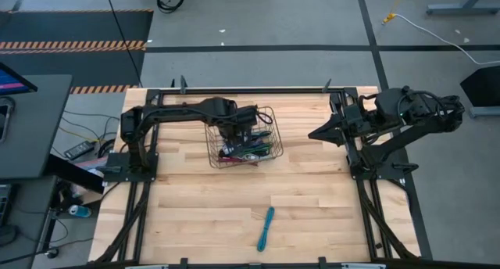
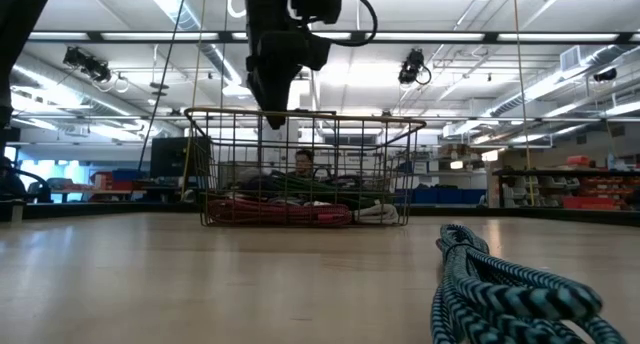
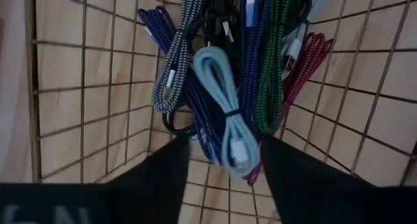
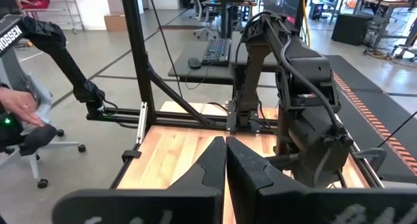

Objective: Pick and place USB-C Cables
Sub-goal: Put the blue patterned charger cable into the gold wire basket

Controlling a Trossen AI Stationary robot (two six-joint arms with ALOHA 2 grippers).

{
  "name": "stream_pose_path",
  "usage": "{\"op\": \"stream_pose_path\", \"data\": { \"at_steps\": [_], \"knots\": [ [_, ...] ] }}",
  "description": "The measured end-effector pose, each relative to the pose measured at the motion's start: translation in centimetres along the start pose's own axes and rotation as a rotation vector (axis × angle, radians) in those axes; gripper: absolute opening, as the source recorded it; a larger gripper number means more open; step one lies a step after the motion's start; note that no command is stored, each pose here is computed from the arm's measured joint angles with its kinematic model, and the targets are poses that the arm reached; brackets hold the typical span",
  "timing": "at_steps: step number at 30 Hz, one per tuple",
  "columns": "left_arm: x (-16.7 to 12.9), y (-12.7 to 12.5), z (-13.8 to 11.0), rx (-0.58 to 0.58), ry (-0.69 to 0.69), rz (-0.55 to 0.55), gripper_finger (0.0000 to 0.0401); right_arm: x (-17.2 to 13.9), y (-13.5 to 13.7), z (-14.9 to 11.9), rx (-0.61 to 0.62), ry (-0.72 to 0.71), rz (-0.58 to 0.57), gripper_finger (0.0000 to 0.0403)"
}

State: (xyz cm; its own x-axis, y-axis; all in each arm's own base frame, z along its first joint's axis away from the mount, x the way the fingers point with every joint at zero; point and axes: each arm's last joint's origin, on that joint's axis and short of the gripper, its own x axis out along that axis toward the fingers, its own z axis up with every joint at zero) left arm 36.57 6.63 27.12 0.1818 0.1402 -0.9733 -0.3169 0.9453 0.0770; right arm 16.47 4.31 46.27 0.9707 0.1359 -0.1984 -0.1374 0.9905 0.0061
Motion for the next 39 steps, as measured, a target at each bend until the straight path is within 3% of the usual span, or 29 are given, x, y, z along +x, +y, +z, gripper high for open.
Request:
{"op": "stream_pose_path", "data": {
  "at_steps": [8,12,18,25,34,39],
  "knots": [
    [-4.1,-0.7,1.2,-0.129,-0.098,-0.068,0.0244,0.3,0.3,-0.1,0.074,0.020,0.070,0.0017],
    [-7.6,-2.5,1.4,-0.092,-0.172,-0.101,0.0248,1.9,1.3,-0.9,0.057,0.103,0.080,0.0015],
    [-13.5,-5.8,0.8,-0.021,-0.372,-0.045,0.0249,5.4,2.6,-3.8,0.121,0.369,0.036,0.0015],
    [-19.5,-8.5,-1.8,-0.012,-0.559,0.081,0.0243,9.0,4.0,-7.5,0.136,0.685,-0.019,0.0015],
    [-21.3,-10.4,-4.8,-0.010,-0.632,0.152,0.0243,15.0,5.6,-11.8,0.041,0.902,0.111,0.0015],
    [-21.3,-11.0,-5.1,0.009,-0.632,0.160,0.0243,18.7,6.3,-13.6,0.044,0.886,0.251,0.0015]
  ]
}}
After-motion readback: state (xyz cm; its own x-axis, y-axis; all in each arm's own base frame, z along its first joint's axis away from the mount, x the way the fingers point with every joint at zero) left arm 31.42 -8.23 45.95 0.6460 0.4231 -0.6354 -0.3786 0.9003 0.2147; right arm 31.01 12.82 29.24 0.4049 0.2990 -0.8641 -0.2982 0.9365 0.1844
